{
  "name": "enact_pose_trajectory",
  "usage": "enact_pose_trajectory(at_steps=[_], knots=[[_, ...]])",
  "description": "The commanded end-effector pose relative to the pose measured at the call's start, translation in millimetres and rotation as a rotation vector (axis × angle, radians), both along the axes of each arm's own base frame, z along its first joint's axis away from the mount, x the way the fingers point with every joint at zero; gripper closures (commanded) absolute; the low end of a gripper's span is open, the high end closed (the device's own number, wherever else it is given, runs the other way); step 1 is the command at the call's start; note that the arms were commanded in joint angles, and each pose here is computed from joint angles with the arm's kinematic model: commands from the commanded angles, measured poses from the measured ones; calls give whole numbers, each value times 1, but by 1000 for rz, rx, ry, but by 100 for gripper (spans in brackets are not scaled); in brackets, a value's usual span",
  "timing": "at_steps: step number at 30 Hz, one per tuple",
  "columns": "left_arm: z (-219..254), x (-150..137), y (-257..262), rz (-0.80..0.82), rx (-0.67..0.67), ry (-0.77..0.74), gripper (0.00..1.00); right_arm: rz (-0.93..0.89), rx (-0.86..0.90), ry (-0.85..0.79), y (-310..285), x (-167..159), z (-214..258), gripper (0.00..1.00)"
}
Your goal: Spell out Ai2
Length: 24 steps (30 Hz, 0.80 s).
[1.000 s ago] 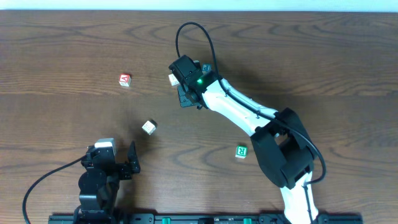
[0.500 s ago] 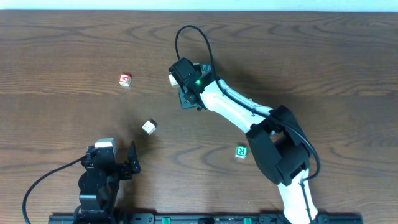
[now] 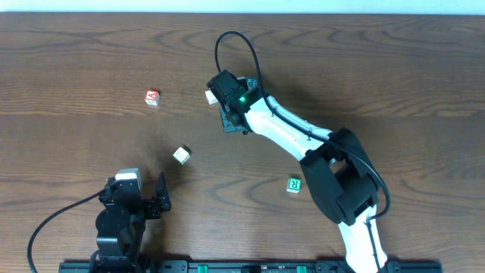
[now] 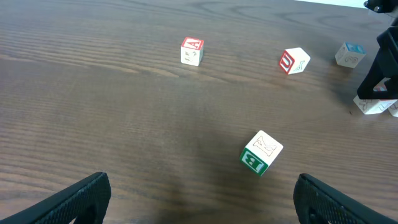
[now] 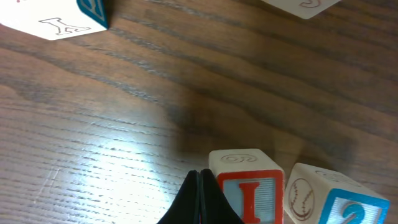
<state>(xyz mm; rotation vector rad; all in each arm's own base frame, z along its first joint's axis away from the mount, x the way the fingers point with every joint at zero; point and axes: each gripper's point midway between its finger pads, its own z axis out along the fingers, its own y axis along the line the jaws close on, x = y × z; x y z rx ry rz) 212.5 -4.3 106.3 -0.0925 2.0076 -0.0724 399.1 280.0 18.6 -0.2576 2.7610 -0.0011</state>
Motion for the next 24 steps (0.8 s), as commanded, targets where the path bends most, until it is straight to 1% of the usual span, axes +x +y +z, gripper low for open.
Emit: enact_pose_trajectory(at_steps=[1,14,24], knots=[[-6,0,1,1,2,10,5,-10,-33,-11,-8,6,-2,99],[-6,0,1,1,2,10,5,-22,-32,-16,-11,9,-2,99],[-6,0,1,1,2,10,5,-66,-32,-43,-14,15,1,98]])
